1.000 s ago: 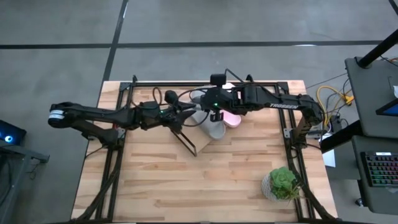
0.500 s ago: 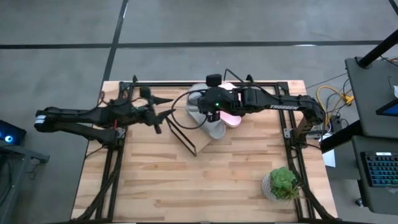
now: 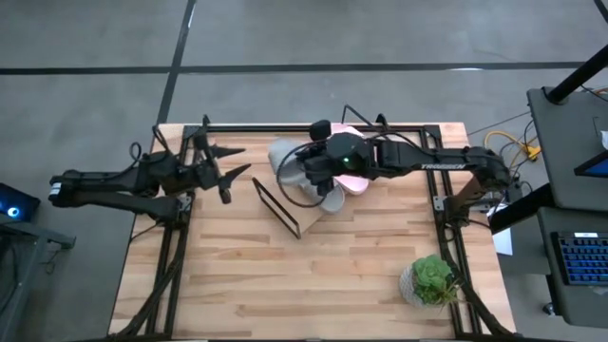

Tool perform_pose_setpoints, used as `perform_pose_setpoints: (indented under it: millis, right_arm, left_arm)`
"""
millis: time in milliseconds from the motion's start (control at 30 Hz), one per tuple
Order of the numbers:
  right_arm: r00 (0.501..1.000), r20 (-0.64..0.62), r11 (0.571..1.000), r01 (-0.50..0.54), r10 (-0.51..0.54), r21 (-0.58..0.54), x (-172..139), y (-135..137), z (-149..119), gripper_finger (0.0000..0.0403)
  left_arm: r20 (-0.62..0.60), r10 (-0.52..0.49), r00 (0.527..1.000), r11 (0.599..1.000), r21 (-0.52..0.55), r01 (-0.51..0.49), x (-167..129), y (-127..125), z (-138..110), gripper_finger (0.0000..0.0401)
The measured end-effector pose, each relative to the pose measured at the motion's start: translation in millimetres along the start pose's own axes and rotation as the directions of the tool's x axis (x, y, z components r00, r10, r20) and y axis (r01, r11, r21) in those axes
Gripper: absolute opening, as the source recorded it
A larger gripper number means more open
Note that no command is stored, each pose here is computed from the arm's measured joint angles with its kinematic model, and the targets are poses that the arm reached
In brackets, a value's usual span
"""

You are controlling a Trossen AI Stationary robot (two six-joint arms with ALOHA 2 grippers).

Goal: Pick and place slides into the shelf
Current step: Put the gray slide on the shelf

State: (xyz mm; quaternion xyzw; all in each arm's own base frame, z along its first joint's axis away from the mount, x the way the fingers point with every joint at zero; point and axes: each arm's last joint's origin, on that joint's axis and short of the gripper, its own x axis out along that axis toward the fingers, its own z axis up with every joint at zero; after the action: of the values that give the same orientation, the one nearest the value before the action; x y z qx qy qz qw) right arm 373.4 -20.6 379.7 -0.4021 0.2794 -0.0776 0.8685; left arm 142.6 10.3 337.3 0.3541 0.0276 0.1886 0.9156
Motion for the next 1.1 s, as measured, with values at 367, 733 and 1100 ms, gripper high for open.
perform_pose_setpoints:
  millis: [367,733,1100]
  right_arm:
    - [0.966,0.258,0.999,0.004,0.005,-0.033,-12.7,47.4,-47.0,0.0008]
    - [0.939,0.344,1.0,0.012,-0.016,0.014,7.9,99.1,-93.7,0.0008]
    - [0.935,0.351,0.998,-0.058,0.047,0.02,32.6,126.9,-107.2,0.0008]
  left_arm:
    - [-0.022,0.039,0.999,0.999,-0.02,-0.039,-8.7,-0.6,-7.5,0.0173]
    - [-0.013,0.047,0.999,0.999,-0.027,-0.047,-11.4,1.5,-6.9,0.0173]
    - [-0.027,0.043,0.999,0.999,-0.023,-0.043,-8.5,-0.6,-7.6,0.0173]
